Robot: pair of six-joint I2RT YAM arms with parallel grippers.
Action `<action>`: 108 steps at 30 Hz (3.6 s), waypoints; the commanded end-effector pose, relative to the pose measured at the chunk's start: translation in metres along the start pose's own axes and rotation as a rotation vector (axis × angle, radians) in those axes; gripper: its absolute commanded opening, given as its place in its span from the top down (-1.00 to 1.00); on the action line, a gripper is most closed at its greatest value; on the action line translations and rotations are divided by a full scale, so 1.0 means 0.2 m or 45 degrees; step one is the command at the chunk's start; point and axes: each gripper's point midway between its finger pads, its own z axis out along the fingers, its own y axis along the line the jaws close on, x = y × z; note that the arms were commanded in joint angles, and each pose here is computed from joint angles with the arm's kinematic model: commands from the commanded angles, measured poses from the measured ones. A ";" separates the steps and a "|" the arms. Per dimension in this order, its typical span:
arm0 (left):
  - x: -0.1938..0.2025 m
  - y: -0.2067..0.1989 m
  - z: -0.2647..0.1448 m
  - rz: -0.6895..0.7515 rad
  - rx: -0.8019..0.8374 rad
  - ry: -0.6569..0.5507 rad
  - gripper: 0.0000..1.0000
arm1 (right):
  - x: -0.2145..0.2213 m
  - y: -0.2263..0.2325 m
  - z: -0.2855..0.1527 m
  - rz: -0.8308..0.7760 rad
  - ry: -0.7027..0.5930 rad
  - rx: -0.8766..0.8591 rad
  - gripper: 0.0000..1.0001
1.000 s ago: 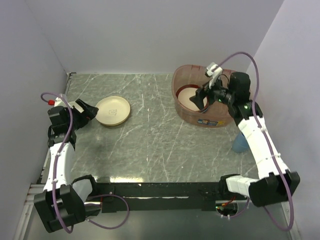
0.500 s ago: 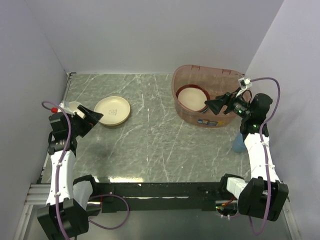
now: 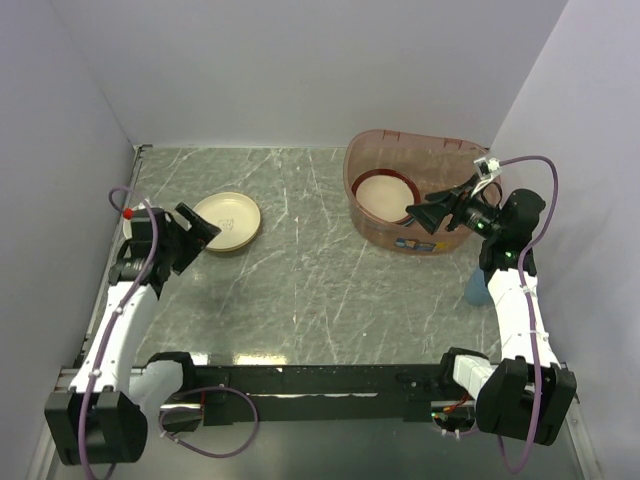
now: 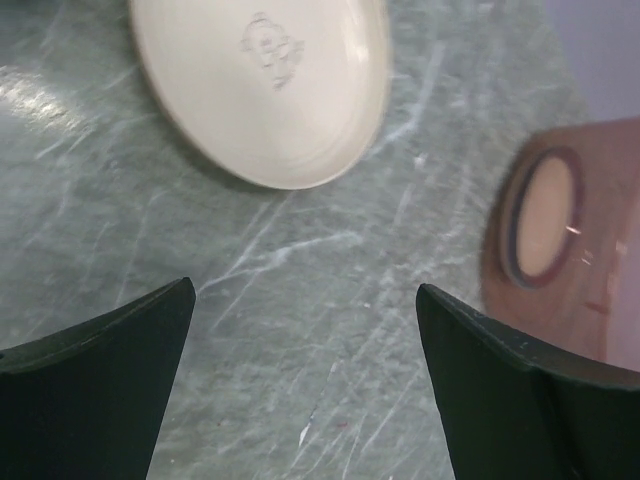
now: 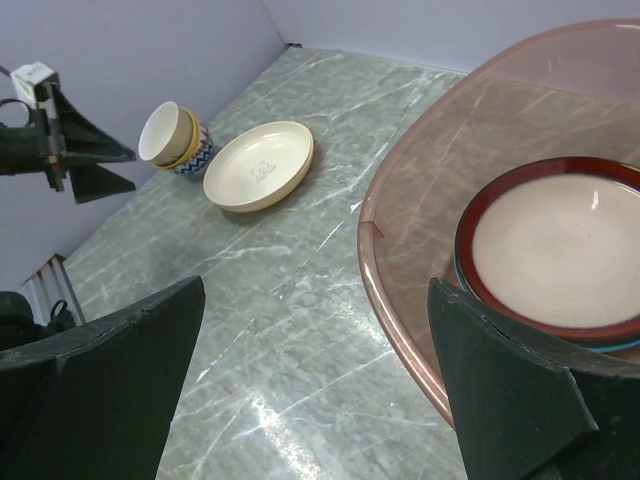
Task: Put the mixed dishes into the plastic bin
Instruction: Pick up the plate at the center of the board.
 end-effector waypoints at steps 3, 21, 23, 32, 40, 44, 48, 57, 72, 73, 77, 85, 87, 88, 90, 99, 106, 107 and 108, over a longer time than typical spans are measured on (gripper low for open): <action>-0.05 0.12 0.11 -0.077 -0.330 -0.070 -0.99 | -0.05 0.02 0.00 -0.069 -0.021 -0.031 -1.00; -0.06 0.29 0.52 -0.056 -0.655 -0.031 -0.61 | -0.03 0.01 0.00 -0.071 -0.001 -0.043 -1.00; -0.04 0.31 0.55 -0.053 -0.684 -0.012 -0.53 | -0.03 0.02 0.00 -0.073 0.000 -0.046 -1.00; -0.06 0.33 0.61 -0.059 -0.709 -0.035 -0.22 | -0.04 0.03 0.00 -0.077 0.001 -0.052 -1.00; -0.07 0.34 0.63 -0.067 -0.714 -0.059 -0.08 | -0.04 0.02 0.00 -0.076 0.003 -0.047 -1.00; -0.08 0.33 0.64 -0.068 -0.707 -0.061 0.01 | -0.04 0.02 0.00 -0.079 0.004 -0.051 -1.00; -0.08 0.34 0.64 -0.065 -0.712 -0.064 0.03 | -0.04 0.02 0.00 -0.081 0.003 -0.047 -1.00; -0.05 0.36 0.65 -0.061 -0.720 -0.041 0.11 | -0.04 0.02 0.00 -0.073 0.009 -0.051 -1.00; -0.03 0.37 0.66 -0.057 -0.708 -0.024 0.40 | -0.04 0.02 0.00 -0.076 0.007 -0.046 -1.00; -0.03 0.37 0.66 -0.057 -0.708 -0.021 0.41 | -0.04 0.02 0.00 -0.075 0.008 -0.046 -1.00; -0.02 0.38 0.66 -0.063 -0.700 -0.016 0.48 | -0.04 0.02 0.00 -0.076 0.007 -0.046 -1.00; -0.05 0.35 0.63 -0.084 -0.639 -0.040 0.90 | -0.04 0.02 0.00 -0.077 0.007 -0.042 -1.00; -0.10 0.31 0.59 -0.087 -0.598 -0.075 0.94 | -0.04 0.02 0.00 -0.079 0.007 -0.044 -1.00; -0.12 0.29 0.58 -0.089 -0.578 -0.083 0.95 | -0.04 0.02 0.00 -0.075 0.008 -0.045 -1.00; -0.17 0.25 0.54 -0.086 -0.533 -0.113 0.99 | -0.04 0.03 0.00 -0.078 0.007 -0.048 -1.00; -0.26 0.24 0.45 -0.107 -0.441 -0.126 0.99 | -0.04 0.03 0.00 -0.080 0.005 -0.044 -1.00; -0.28 0.16 0.40 -0.056 -0.319 -0.118 0.98 | -0.04 0.03 0.00 -0.091 0.013 -0.056 -1.00; -0.28 0.14 0.39 -0.046 -0.295 -0.115 0.99 | -0.03 0.03 0.00 -0.097 0.015 -0.062 -1.00; -0.28 0.12 0.37 -0.014 -0.254 -0.116 0.98 | -0.03 0.04 0.00 -0.103 0.017 -0.065 -0.99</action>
